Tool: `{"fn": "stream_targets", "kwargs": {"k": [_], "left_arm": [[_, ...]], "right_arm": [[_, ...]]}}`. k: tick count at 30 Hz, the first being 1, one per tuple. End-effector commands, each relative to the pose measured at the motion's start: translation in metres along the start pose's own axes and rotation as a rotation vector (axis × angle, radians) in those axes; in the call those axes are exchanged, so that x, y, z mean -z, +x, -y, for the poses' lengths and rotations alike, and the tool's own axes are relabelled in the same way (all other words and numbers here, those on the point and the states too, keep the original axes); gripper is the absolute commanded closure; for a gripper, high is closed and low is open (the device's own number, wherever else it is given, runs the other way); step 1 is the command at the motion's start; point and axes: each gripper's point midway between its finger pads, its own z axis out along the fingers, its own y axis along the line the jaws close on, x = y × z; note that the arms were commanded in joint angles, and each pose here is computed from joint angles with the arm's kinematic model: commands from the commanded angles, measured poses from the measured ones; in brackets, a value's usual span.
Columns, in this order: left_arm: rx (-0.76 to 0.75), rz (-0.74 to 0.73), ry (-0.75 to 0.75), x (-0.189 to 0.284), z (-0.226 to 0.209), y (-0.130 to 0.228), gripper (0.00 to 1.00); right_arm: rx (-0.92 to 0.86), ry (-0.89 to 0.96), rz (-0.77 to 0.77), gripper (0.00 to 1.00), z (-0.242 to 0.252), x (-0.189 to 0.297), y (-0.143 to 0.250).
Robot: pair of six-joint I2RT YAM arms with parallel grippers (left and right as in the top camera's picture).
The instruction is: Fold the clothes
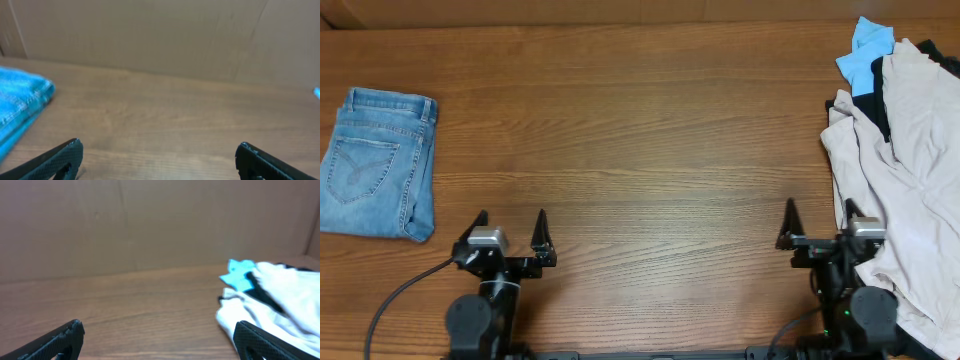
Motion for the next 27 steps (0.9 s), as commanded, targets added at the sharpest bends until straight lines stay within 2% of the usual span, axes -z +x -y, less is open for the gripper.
{"fn": "stream_targets", "kwargs": {"k": [1,6,9,13,17,19,25,27], "left_arm": [[0.037,0.034,0.0,0.013,0.007,-0.044,0.0],[0.016,-0.067,-0.025,0.003,0.007,-0.057,0.0],[-0.012,-0.201,-0.044,-0.012,0.005,-0.051,0.0],[-0.008,-0.338,-0.053,-0.028,0.005,-0.041,0.0],[-0.003,-0.41,-0.061,-0.042,0.003,-0.027,0.0],[0.005,-0.46,-0.066,-0.047,0.001,-0.014,0.0],[0.023,-0.525,-0.08,-0.054,-0.002,0.003,0.0],[0.023,-0.538,-0.082,-0.056,-0.003,0.006,0.0]], "right_arm": [[-0.015,0.084,0.029,0.0,0.01,0.007,-0.046],[-0.022,0.136,-0.08,0.0,0.013,-0.01,-0.07],[-0.004,0.188,-0.192,0.0,0.017,-0.033,-0.077],[0.01,0.246,-0.343,0.0,0.028,-0.067,-0.068],[-0.02,0.265,-0.512,0.0,0.046,-0.108,-0.037],[-0.047,0.282,-0.595,0.0,0.062,-0.132,-0.008],[-0.062,0.36,-0.696,0.01,0.104,-0.166,0.051],[-0.023,0.341,-0.761,0.06,0.107,-0.174,0.078]]}}
